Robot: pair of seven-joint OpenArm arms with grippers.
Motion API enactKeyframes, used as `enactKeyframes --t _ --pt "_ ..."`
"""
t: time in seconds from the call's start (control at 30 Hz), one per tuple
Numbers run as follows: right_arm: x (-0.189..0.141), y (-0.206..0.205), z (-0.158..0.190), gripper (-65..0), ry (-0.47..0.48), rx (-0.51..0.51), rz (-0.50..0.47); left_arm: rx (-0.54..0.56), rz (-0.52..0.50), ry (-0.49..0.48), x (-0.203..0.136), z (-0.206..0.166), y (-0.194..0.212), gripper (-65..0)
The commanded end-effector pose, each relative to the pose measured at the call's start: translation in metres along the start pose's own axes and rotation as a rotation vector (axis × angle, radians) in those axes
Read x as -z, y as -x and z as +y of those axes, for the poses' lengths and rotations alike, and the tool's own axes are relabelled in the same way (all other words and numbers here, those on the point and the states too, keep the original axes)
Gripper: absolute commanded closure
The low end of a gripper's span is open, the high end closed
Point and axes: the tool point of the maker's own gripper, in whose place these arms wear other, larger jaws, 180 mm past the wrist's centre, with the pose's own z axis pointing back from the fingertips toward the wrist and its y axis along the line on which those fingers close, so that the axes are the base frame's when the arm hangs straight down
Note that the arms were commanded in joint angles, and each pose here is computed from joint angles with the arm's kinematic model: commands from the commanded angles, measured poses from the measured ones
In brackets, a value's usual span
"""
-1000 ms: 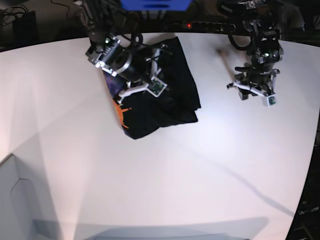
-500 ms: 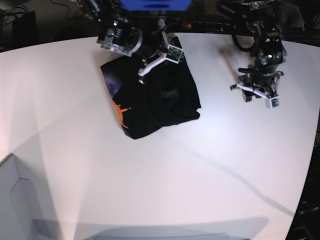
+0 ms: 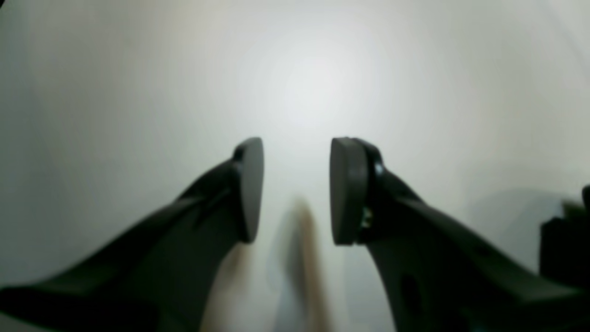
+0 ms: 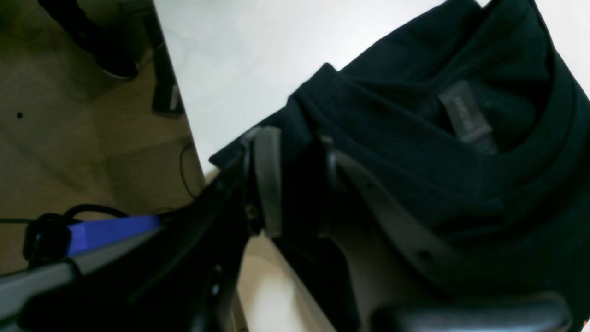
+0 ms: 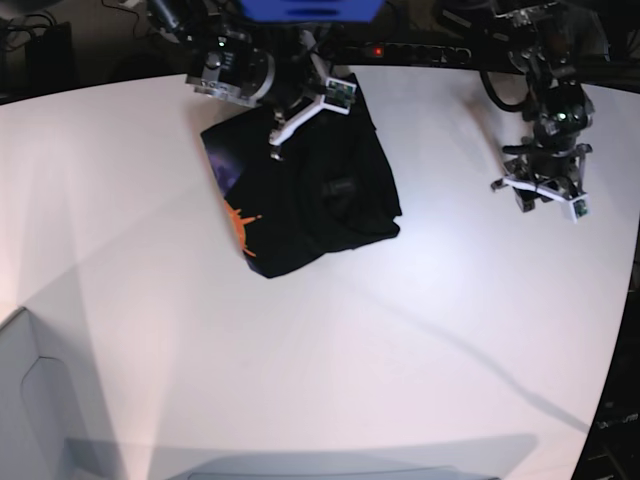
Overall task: Fold the T-shirt properly
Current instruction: 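Hold the bundle with the right gripper and move the left gripper to its edge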
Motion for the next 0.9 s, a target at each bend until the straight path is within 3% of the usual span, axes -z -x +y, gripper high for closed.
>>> enactKeyframes --t 0.0,0.2,0.5,0.73,0.87 --pt "-0.004 -0.007 0.006 -12.4 -0.023 -0.007 -0.032 0.008 -0.050 -0.012 -0.004 0.005 -0.016 -23.5" --pt "-0.005 -0.005 0.004 -12.3 -0.022 -0.015 -0.030 -0.009 -0.061 -0.016 -0.004 0.007 -0.020 -23.5" --pt "-0.003 -0.019 -0.013 -13.9 0.018 -0.031 -0.058 0.006 0.005 0.114 -0.007 -0.051 0.013 -23.5" --pt "0.000 -0.031 -0.014 -38.1 0.023 -0.018 -0.095 0.009 0.095 0.186 -0.010 -0.083 0.051 -23.5" --pt "-0.002 -0.038 -0.021 -42.0 0.039 -0.035 -0.111 0.029 0.156 0.235 -0.007 -0.104 0.074 -23.5"
